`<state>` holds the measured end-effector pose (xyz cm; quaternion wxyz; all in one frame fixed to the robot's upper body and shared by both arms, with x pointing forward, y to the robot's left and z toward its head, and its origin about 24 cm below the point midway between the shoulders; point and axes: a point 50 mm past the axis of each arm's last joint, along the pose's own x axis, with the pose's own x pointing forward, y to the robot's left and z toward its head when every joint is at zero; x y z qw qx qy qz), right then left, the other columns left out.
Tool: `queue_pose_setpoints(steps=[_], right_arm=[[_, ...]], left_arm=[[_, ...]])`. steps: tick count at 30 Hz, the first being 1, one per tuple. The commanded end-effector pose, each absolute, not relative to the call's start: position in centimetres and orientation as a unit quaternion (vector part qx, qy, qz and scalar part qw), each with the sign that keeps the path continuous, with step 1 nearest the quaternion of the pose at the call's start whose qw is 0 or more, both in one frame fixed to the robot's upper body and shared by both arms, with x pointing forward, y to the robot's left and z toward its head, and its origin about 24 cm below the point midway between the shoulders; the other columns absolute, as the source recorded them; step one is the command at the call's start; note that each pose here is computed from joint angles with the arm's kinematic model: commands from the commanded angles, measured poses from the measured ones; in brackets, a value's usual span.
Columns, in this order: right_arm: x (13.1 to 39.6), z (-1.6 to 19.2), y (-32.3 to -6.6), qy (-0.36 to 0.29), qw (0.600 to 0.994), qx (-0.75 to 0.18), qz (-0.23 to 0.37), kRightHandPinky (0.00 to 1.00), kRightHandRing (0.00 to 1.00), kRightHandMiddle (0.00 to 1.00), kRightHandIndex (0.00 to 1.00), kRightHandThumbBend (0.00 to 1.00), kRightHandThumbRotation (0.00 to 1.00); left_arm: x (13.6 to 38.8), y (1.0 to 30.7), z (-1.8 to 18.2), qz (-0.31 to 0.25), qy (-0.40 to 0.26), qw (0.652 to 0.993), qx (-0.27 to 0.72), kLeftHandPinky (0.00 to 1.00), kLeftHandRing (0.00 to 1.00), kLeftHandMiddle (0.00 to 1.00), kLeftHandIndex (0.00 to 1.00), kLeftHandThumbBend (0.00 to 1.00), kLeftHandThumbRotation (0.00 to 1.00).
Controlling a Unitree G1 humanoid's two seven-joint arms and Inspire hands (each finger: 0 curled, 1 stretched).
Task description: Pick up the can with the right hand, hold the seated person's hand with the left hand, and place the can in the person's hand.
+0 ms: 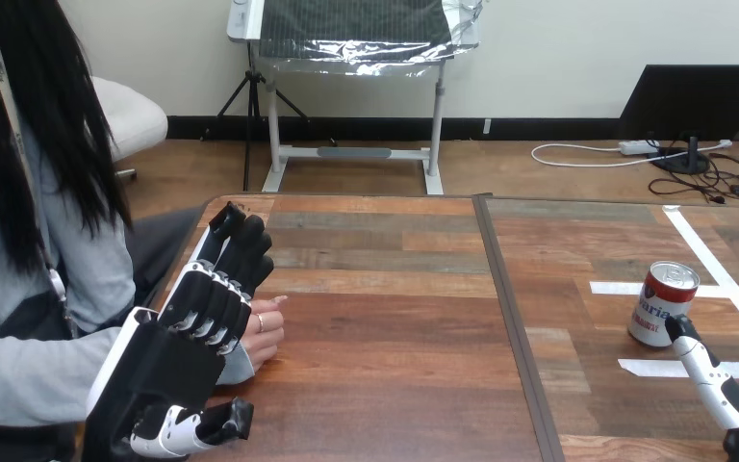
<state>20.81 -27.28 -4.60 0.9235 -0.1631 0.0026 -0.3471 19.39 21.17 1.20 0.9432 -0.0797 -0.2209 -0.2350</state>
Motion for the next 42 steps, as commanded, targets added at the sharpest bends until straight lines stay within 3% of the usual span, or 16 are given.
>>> queue_pose_setpoints(steps=[1, 42], right_arm=[[23.5, -2.7, -28.1, -0.021, 0.924, -0.17, -0.341, 0.91, 0.94, 0.94, 0.98, 1.0, 0.56], [25.5, -2.3, -28.1, 0.019, 0.932, -0.179, -0.315, 0.9, 0.94, 0.95, 0.99, 1.0, 0.56]], left_arm=[[21.0, 21.3, 3.1, -0.247, -0.267, 0.929, -0.067, 1.0, 1.0, 1.0, 1.0, 1.0, 0.41], [21.0, 21.8, 3.3, -0.252, -0.273, 0.926, -0.068, 1.0, 1.0, 1.0, 1.0, 1.0, 0.38]])
